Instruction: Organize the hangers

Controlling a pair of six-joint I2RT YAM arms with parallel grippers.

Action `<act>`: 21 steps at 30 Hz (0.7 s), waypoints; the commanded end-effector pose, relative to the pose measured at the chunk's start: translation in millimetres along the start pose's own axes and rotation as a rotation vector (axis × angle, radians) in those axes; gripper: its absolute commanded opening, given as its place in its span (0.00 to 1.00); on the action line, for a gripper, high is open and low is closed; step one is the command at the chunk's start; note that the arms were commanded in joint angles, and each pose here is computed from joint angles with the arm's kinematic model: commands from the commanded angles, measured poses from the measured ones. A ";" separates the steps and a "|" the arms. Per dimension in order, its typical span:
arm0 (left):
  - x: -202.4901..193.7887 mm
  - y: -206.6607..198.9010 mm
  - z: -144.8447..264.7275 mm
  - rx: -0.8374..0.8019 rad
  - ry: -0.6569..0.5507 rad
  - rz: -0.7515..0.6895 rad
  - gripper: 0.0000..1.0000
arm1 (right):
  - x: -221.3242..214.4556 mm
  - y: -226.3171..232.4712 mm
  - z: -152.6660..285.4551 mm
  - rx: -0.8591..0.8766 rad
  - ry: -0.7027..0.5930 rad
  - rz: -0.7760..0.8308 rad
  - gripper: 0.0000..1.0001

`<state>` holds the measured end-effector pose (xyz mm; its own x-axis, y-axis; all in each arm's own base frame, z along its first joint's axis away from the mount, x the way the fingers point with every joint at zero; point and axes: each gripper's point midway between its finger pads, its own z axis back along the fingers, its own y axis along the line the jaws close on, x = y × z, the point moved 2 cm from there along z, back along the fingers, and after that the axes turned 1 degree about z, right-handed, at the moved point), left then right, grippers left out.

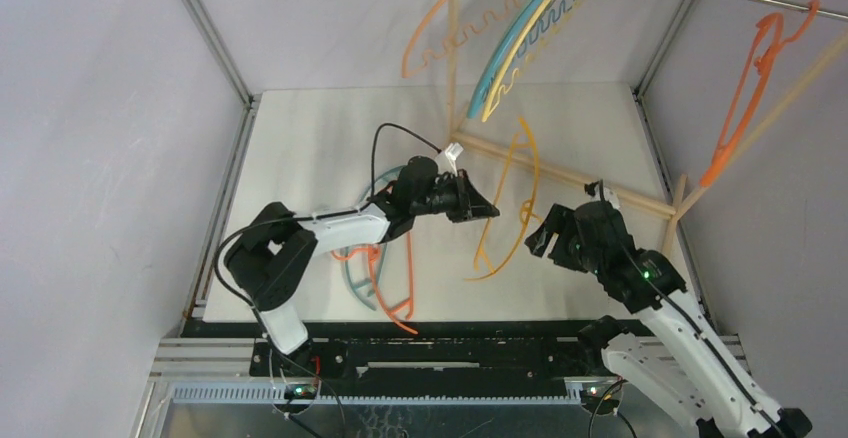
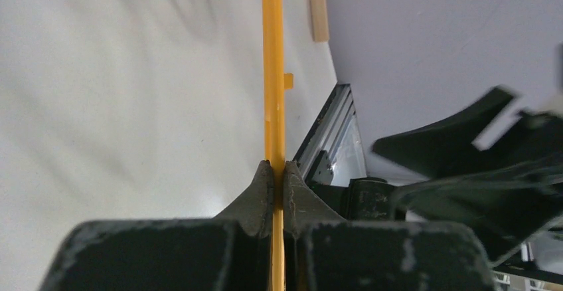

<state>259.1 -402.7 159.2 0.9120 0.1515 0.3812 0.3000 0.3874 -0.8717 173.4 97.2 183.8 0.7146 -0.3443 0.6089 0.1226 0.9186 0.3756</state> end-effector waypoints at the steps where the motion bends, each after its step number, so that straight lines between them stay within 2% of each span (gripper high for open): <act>1: 48.5 -66.7 28.3 -0.162 -0.166 -0.062 0.00 | -11.8 27.7 2.2 0.217 0.029 -0.155 0.78; 5: 69.0 -93.4 43.9 -0.231 -0.234 -0.051 0.00 | -22.3 32.6 -0.8 0.300 0.030 -0.221 0.80; 8: 72.4 -107.7 49.1 -0.278 -0.239 -0.039 0.00 | -15.3 39.5 -2.2 0.370 -0.025 -0.257 0.80; 16: 65.0 -109.5 65.7 -0.325 -0.269 -0.008 0.00 | 18.2 57.5 12.3 0.552 -0.220 -0.369 0.77; 21: 65.2 -112.8 72.2 -0.348 -0.280 -0.011 0.00 | 21.5 66.7 10.6 0.613 -0.226 -0.382 0.76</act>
<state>271.0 -379.4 264.6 0.8483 0.3626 0.3859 0.3499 0.1633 -0.9225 179.2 140.4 202.7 0.5752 -0.6638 0.4781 -0.0313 0.5662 0.8237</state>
